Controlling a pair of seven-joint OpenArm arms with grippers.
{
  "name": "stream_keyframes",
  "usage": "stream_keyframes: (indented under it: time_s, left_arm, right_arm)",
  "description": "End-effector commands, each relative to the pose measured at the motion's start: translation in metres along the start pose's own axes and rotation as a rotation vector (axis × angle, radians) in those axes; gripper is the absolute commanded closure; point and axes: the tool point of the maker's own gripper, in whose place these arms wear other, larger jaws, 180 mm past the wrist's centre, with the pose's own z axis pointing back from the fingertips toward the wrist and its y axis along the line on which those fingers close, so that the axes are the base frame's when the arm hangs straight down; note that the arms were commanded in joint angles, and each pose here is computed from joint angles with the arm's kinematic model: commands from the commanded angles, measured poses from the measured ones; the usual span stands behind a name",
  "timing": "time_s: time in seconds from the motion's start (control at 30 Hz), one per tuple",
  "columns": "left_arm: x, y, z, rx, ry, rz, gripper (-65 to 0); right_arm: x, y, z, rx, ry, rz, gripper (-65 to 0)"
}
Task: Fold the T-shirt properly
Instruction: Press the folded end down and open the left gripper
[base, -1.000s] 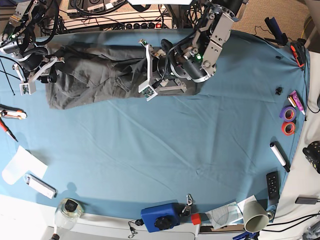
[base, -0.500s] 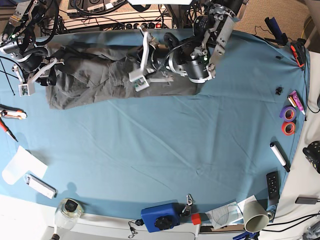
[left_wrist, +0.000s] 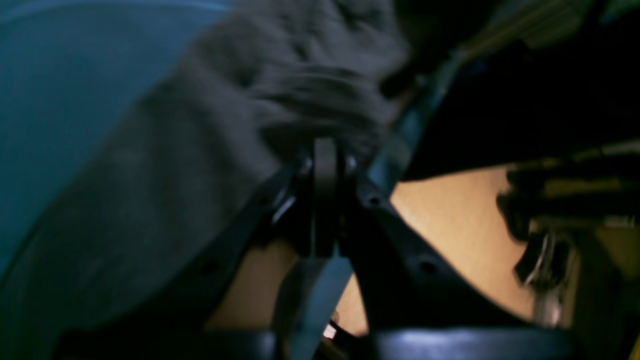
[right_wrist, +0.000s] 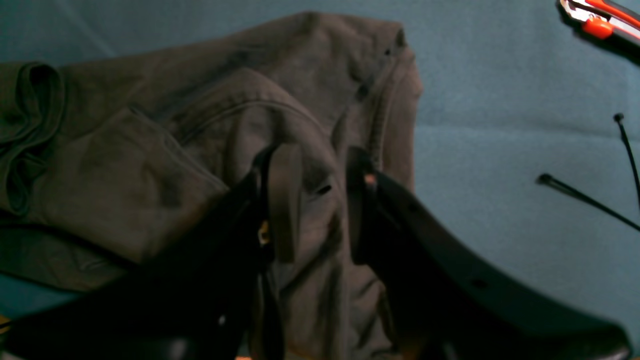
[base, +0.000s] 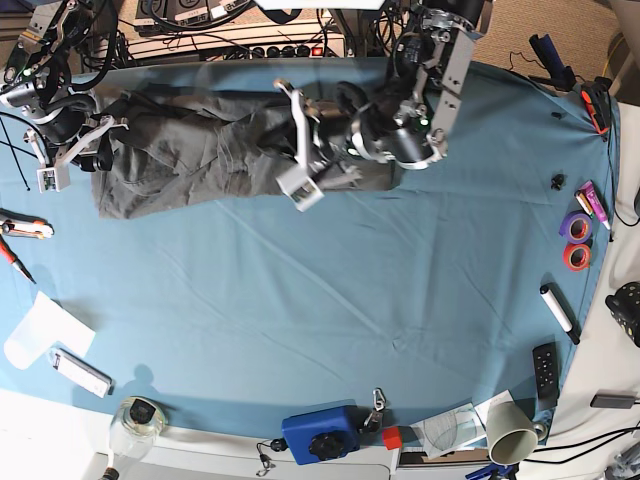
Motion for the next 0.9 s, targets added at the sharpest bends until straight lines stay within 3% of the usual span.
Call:
stream_keyframes:
  time_s: [0.0,0.2,0.43,0.5,0.63,0.73,0.87]
  left_arm:
    - [0.011,-0.008,-0.003,-0.028,-0.031,-0.03,0.0]
    - [-0.029,0.019,-0.024,0.117,0.133,-0.064,0.0]
    - [-0.042,0.014,-0.022,0.087,0.214,-0.041,0.0]
    - [-0.025,0.005,-0.015,0.057,0.184,-0.058,0.0]
    - [0.02,-0.004,0.004,0.07,0.017,-0.1,0.0]
    - [0.024,0.009,0.018,0.138,-0.015,-0.087,0.0]
    - [0.02,0.04,0.043,0.251,-0.049,0.015,0.0]
  right_arm:
    - [0.013,-0.004,0.005,-0.008,-0.045,0.017,-16.1]
    - [0.011,-0.004,0.004,-0.01,-0.031,0.015,-16.1]
    - [0.011,-0.004,0.005,-0.01,-0.031,0.015,-16.1]
    - [0.011,-0.004,0.005,-0.011,-0.032,0.017,-16.1]
    - [0.016,0.001,0.005,0.02,-0.055,0.001,-16.1]
    - [0.023,0.0,0.011,0.042,-0.101,-0.036,-16.1]
    - [0.041,-0.027,0.031,-0.015,-0.2,-0.103,-16.1]
